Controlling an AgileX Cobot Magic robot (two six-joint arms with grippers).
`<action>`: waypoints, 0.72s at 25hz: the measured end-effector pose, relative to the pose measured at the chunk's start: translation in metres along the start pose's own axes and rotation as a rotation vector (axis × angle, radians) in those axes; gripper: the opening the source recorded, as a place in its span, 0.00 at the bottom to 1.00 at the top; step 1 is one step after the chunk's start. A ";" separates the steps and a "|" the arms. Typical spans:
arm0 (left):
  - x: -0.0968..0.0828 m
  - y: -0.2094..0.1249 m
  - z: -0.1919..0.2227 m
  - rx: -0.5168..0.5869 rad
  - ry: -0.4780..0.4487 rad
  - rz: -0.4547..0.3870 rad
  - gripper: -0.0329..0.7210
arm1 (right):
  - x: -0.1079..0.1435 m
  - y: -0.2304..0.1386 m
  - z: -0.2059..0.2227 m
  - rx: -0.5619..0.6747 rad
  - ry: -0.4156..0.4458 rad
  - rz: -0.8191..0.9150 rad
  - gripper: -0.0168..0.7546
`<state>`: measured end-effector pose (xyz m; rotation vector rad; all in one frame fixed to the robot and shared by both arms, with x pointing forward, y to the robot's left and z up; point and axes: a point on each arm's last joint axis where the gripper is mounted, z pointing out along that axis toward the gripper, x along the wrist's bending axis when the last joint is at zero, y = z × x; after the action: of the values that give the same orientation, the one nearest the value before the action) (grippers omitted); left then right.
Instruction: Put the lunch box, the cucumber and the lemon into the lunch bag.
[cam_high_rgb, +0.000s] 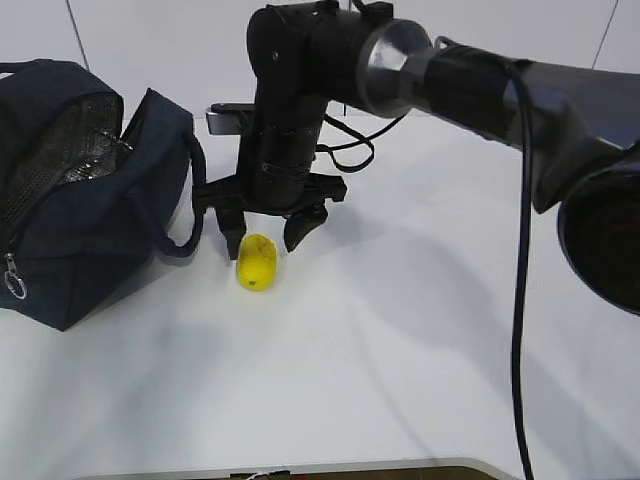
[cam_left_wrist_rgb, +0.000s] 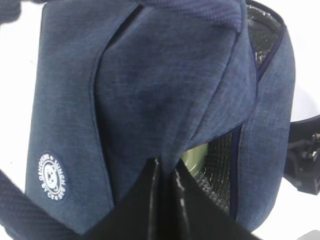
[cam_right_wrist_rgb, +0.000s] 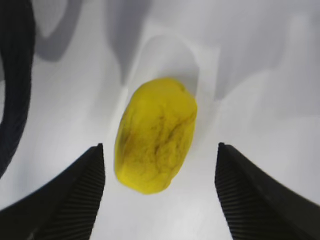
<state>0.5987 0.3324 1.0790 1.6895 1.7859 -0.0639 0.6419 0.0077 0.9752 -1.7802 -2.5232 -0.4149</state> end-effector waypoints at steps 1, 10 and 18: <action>0.000 0.000 0.000 0.000 0.000 0.000 0.03 | 0.000 0.000 0.001 0.001 -0.003 -0.001 0.73; 0.000 0.000 0.000 0.001 0.001 -0.001 0.03 | -0.003 0.007 0.006 -0.068 -0.022 0.005 0.73; 0.000 0.000 0.000 0.002 0.005 0.000 0.03 | -0.002 0.008 0.006 -0.084 -0.017 0.020 0.73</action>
<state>0.5986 0.3327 1.0787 1.6927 1.7896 -0.0614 0.6511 0.0096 0.9709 -1.8439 -2.5328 -0.5141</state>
